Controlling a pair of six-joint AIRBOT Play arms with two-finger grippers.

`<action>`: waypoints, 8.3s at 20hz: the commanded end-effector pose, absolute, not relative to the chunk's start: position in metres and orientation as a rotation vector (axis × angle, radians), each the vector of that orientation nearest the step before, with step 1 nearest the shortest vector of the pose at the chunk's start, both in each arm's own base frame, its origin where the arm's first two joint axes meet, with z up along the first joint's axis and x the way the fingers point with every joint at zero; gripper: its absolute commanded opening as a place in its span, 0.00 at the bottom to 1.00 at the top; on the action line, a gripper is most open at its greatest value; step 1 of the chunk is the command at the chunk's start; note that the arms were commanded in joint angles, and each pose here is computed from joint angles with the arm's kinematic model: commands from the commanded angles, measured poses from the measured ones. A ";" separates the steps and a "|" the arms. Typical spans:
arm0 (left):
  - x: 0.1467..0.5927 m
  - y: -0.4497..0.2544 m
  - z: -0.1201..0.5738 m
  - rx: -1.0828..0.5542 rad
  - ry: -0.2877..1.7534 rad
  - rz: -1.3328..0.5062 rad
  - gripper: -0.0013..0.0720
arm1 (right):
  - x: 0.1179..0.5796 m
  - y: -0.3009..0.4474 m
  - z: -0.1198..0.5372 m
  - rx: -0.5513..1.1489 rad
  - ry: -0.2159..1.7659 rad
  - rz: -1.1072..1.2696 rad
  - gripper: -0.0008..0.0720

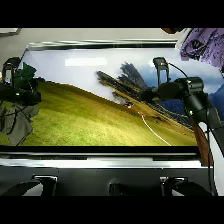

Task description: Fold the clothes and pants, and hang the long-sleeved shirts on hangers.

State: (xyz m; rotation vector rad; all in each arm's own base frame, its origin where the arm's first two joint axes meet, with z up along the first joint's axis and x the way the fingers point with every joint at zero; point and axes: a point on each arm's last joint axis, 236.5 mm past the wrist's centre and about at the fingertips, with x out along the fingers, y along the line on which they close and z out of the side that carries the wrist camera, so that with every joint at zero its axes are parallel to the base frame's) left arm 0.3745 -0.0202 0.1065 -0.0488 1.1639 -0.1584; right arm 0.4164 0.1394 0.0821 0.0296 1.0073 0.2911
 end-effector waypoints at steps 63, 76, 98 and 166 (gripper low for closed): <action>0.367 -0.293 0.019 -0.466 1.090 -0.453 0.03 | 0.349 0.055 0.104 -0.271 1.166 0.110 0.13; 0.416 -0.190 0.058 -0.467 0.957 -0.335 0.77 | 0.369 -0.025 0.088 0.123 1.129 -0.108 0.51; 0.412 -0.044 0.020 -0.621 1.114 -0.049 0.74 | 0.269 0.231 -0.107 0.663 1.501 0.491 0.25; 0.404 0.083 0.049 -0.540 0.959 0.134 0.75 | 0.532 0.128 0.037 -0.024 1.087 0.085 0.05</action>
